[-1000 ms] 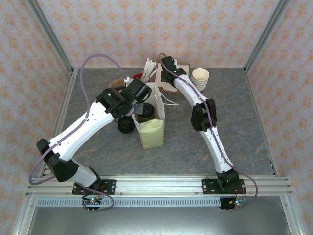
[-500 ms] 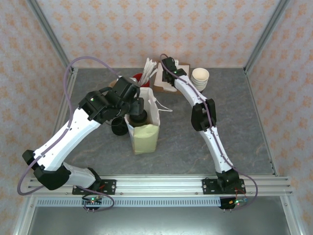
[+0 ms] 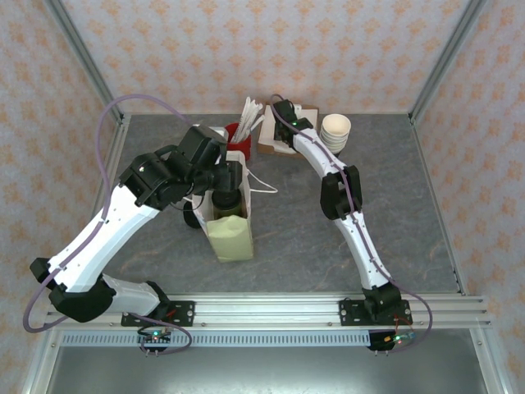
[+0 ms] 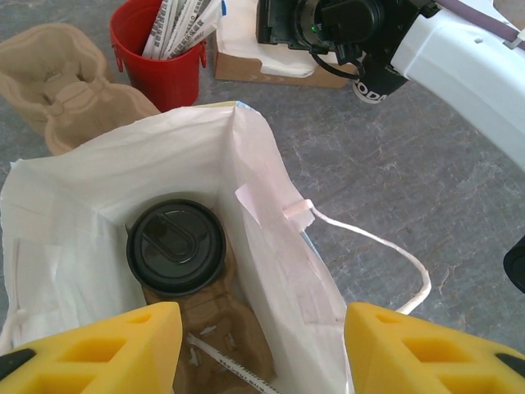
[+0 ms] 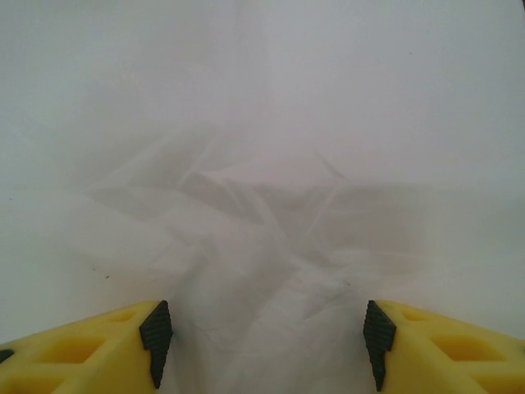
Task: Pack the takeout coffee
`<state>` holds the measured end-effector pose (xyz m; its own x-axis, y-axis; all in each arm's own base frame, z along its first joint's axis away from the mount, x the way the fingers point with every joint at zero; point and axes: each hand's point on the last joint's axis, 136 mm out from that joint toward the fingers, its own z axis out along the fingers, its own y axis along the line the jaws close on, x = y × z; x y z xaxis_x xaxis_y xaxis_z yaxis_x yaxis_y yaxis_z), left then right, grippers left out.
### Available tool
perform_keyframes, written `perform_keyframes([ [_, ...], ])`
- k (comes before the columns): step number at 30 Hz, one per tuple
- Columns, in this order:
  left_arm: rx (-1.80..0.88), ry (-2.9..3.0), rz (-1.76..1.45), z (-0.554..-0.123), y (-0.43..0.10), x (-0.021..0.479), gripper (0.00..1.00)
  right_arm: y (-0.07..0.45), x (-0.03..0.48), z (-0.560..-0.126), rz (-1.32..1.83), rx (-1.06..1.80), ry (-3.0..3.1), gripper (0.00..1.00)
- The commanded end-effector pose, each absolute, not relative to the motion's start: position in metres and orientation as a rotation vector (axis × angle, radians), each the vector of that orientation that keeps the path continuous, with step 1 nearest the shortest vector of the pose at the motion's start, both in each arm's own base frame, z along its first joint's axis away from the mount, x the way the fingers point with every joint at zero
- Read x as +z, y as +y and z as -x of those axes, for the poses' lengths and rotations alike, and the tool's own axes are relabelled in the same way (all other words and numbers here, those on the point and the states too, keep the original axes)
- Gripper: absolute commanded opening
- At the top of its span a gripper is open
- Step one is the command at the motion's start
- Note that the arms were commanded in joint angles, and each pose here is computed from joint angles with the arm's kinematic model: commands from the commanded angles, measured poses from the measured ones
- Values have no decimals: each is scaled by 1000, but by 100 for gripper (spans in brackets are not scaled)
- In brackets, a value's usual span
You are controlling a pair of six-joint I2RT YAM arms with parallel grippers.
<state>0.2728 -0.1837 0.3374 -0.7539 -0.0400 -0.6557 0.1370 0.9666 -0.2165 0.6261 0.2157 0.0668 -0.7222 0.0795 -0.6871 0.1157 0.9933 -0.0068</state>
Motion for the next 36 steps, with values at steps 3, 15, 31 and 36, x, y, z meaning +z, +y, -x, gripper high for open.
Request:
perform_keyframes([
  [3, -392, 2333, -54, -269, -180, 363, 55, 212, 71, -632, -172, -67, 2351, 65],
  [15, -465, 2283, -66, -253, -174, 389, 55, 210, 64, -631, -179, -54, 2372, 59],
  [31, -442, 2273, -68, -250, -167, 391, 56, 215, 94, -632, -189, 16, 2341, 20],
  [36, -447, 2278, -69, -249, -167, 389, 56, 218, 130, -633, -175, 50, 2288, 15],
])
